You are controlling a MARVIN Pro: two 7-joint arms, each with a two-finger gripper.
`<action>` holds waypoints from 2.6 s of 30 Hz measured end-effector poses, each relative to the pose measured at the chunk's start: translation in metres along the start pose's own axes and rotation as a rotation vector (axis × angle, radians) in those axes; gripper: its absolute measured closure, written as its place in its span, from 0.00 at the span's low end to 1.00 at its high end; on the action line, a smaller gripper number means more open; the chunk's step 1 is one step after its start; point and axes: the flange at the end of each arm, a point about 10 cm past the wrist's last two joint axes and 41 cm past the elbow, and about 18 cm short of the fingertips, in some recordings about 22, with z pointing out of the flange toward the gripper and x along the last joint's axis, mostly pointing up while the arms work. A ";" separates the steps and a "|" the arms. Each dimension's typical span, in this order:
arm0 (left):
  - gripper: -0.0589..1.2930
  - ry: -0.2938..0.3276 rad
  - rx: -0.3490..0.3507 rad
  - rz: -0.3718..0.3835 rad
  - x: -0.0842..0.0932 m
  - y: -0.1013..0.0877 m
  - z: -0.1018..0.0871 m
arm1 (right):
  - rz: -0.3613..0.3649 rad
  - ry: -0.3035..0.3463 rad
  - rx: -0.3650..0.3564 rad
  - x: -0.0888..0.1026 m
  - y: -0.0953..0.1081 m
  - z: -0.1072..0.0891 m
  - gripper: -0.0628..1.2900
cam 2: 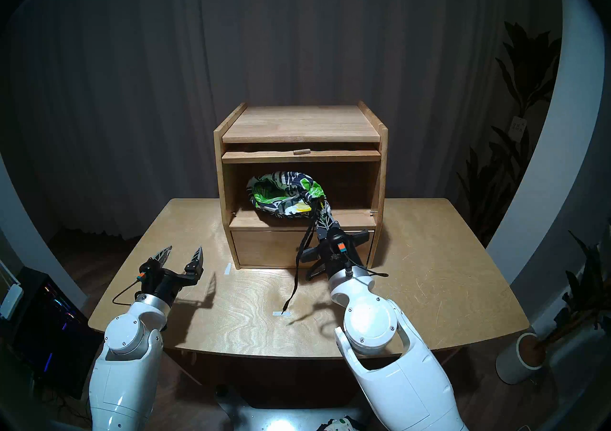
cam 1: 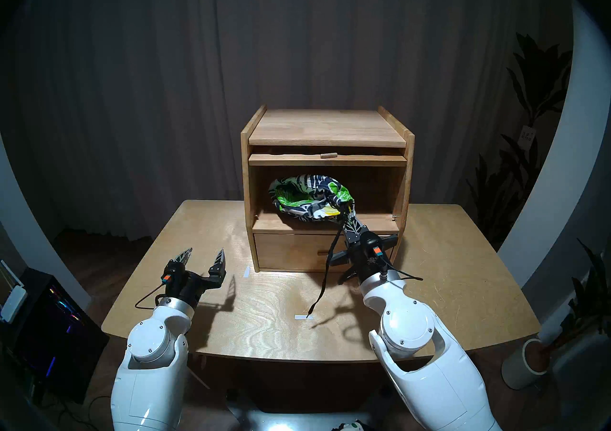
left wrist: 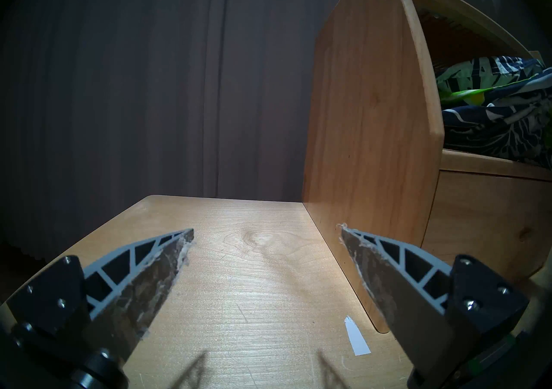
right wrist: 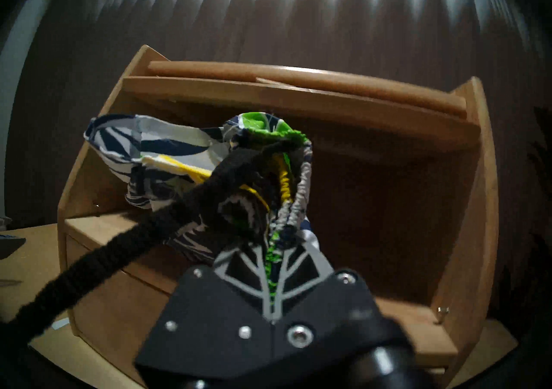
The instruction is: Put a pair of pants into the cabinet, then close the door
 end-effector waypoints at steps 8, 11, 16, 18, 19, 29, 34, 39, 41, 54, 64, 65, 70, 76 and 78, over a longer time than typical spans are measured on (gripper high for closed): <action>0.03 0.000 -0.001 0.000 0.000 0.000 0.000 | 0.188 -0.030 -0.075 0.030 0.015 0.022 0.98; 0.03 0.000 -0.001 0.000 0.000 0.000 0.000 | 0.217 -0.021 -0.078 0.044 0.014 0.028 0.98; 0.03 0.000 -0.001 0.000 0.000 0.000 0.000 | 0.227 -0.046 -0.072 0.063 0.007 0.041 0.98; 0.03 0.000 -0.001 0.000 0.000 0.000 0.000 | 0.222 -0.067 -0.071 0.062 0.005 0.045 0.98; 0.03 0.000 -0.001 0.000 0.000 0.000 0.000 | 0.219 -0.079 -0.071 0.060 0.003 0.048 0.98; 0.03 0.001 -0.001 0.000 0.000 0.000 0.000 | 0.196 -0.210 -0.082 0.025 -0.009 0.081 0.98; 0.03 0.001 -0.001 0.000 0.000 0.000 0.000 | 0.195 -0.201 -0.104 0.028 -0.007 0.096 0.98; 0.03 0.002 0.000 0.000 0.000 0.000 0.000 | 0.188 -0.188 -0.133 0.032 -0.003 0.112 0.98; 0.03 0.002 0.000 0.000 0.000 0.000 0.000 | 0.180 -0.182 -0.143 0.034 -0.002 0.118 0.98; 0.03 0.002 0.001 0.001 0.000 0.000 0.000 | 0.102 -0.144 -0.154 0.019 -0.014 0.143 0.98; 0.03 0.003 0.002 0.000 0.000 0.000 0.000 | 0.036 -0.100 -0.140 0.024 -0.013 0.145 0.85; 0.03 0.003 0.001 0.000 0.000 0.000 0.000 | 0.028 -0.101 -0.135 0.025 -0.012 0.145 0.76; 0.03 0.003 0.001 0.001 0.000 0.000 0.000 | -0.012 -0.131 -0.111 0.031 -0.003 0.140 0.12; 0.03 0.003 0.001 0.001 0.000 0.000 0.000 | -0.056 -0.170 -0.111 0.032 0.012 0.126 0.05; 0.03 0.003 0.000 0.001 0.000 0.000 0.000 | -0.057 -0.196 -0.109 0.030 0.016 0.120 0.05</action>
